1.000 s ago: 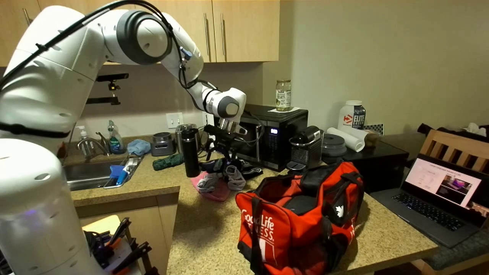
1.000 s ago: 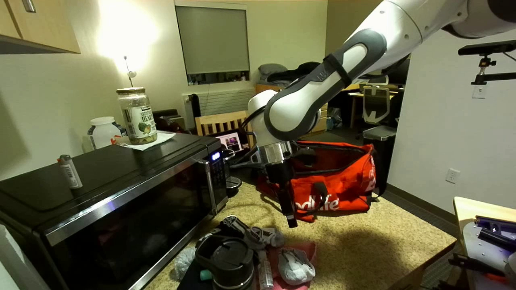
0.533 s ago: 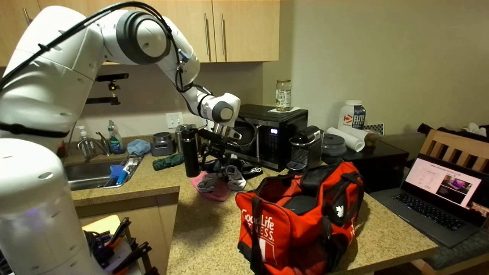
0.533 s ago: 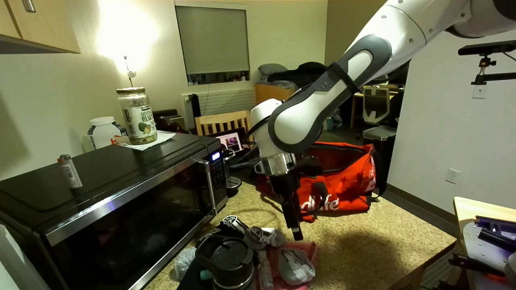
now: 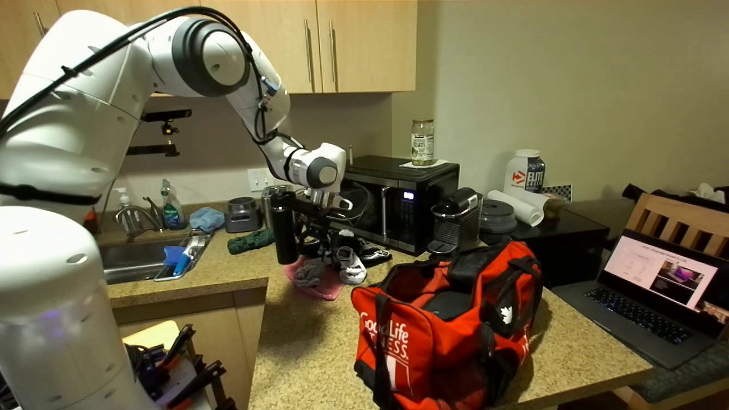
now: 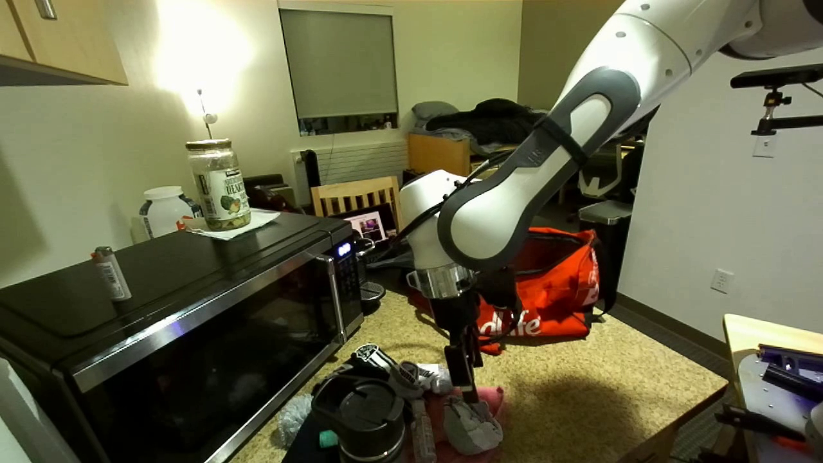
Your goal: Pick up the pair of socks and put it in the bag
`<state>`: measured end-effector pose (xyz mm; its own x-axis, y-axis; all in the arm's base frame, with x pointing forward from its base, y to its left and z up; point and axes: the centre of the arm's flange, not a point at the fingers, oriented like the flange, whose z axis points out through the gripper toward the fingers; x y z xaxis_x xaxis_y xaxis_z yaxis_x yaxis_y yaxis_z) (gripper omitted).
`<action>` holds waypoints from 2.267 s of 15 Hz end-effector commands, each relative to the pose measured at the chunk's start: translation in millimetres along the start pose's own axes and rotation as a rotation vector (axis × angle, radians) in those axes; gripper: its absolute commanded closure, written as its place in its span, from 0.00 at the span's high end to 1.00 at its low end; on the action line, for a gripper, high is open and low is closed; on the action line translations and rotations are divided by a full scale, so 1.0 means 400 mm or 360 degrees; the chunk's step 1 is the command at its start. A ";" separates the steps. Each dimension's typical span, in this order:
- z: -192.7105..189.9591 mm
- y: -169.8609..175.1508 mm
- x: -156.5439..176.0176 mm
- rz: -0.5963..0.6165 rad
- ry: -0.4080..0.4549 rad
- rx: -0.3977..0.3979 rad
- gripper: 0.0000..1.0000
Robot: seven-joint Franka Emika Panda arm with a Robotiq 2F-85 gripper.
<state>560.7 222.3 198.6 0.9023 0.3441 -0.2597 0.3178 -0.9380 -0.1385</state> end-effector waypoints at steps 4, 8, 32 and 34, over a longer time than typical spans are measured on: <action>0.038 0.015 -0.018 0.0116 0.0084 -0.0137 1.00; 0.078 -0.013 -0.016 0.0172 0.0059 -0.0091 1.00; 0.175 -0.036 0.003 0.0107 0.0150 -0.0130 1.00; 0.189 -0.035 0.008 0.0104 0.0161 -0.0120 0.75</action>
<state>543.5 242.4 136.6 0.9437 0.2649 -0.1983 0.2589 -0.9643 -0.0558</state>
